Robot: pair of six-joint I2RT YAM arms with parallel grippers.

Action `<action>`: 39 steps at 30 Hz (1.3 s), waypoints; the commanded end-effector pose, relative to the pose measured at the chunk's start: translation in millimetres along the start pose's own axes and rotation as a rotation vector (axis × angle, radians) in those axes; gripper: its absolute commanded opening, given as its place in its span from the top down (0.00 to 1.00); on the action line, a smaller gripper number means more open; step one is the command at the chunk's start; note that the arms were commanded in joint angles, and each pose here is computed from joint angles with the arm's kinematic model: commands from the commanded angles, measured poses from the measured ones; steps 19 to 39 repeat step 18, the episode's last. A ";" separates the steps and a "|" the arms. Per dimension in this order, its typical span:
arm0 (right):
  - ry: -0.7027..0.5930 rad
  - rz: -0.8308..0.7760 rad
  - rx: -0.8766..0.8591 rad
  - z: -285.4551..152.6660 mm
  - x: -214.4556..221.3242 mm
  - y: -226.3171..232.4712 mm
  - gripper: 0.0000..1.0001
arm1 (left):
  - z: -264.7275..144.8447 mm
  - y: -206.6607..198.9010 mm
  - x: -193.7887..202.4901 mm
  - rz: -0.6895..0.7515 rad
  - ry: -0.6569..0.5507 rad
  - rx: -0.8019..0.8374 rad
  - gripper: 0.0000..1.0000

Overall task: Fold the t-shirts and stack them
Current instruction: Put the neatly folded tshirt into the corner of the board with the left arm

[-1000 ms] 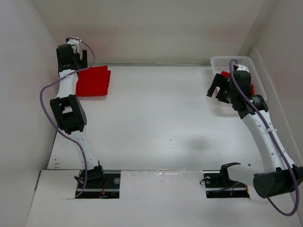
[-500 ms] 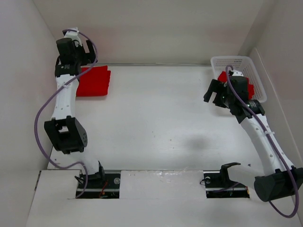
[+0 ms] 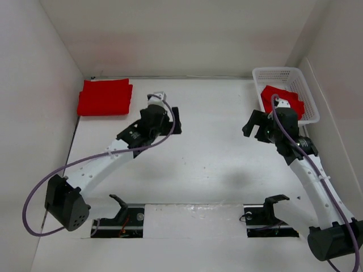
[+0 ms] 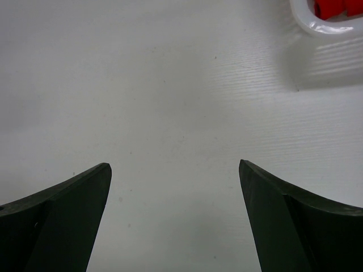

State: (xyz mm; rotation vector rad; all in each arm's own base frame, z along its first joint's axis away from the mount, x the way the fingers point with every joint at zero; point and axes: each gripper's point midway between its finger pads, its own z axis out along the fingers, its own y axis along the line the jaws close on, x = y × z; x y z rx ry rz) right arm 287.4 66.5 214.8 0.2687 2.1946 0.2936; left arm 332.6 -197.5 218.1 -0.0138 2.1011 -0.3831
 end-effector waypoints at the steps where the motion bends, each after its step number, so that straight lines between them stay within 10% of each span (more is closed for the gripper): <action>1: -0.032 -0.009 -0.090 -2.4 0.1 14.0 0.00 | -24.9 1.0 11.5 -0.159 -0.042 -0.049 0.00; 39: -0.083 0.056 -0.144 -4.6 0.9 25.8 0.00 | -80.3 37.7 35.8 -0.248 -0.106 -0.040 0.00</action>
